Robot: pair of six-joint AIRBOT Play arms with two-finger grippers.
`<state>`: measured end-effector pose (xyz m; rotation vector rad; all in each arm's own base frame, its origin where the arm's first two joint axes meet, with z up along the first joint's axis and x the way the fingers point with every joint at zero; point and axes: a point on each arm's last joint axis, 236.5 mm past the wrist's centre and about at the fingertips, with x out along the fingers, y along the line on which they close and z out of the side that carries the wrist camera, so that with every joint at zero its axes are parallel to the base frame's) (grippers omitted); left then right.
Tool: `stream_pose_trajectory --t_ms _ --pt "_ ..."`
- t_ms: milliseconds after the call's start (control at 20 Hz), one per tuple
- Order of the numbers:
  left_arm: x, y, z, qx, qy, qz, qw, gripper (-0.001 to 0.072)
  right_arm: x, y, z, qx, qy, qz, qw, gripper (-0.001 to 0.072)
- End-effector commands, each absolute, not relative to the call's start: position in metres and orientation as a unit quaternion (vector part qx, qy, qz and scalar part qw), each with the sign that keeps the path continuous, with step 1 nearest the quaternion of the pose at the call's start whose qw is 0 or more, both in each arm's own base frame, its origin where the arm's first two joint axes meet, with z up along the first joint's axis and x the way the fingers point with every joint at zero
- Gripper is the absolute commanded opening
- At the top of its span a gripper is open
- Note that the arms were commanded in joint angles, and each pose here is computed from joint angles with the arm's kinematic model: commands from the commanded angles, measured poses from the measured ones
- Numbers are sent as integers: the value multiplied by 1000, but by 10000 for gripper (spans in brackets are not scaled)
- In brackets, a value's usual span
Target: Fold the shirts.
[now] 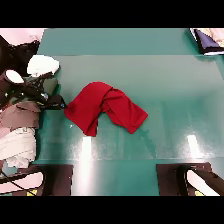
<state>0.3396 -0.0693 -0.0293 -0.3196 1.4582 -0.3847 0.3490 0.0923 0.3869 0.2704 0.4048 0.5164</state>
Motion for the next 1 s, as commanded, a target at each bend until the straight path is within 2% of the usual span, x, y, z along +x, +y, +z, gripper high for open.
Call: stream_pose_trajectory --t_ms 0,450,650,800,850,950 --pt "336 -62 -56 -154 657 -147 723 526 349 93 387 133 199 253 937 17" --pt "339 -75 -70 -201 645 -137 725 526 349 93 387 133 199 253 937 17" --pt "346 -105 -75 -140 631 -161 746 524 346 94 382 130 210 257 934 18" --pt "354 -117 -66 -137 620 -165 755 202 340 97 374 125 230 264 928 18" --pt "357 -117 -59 -132 617 -169 757 59 337 98 370 123 238 266 926 17" --pt "367 -113 -34 -105 606 -178 768 29 333 95 351 105 273 257 921 17"
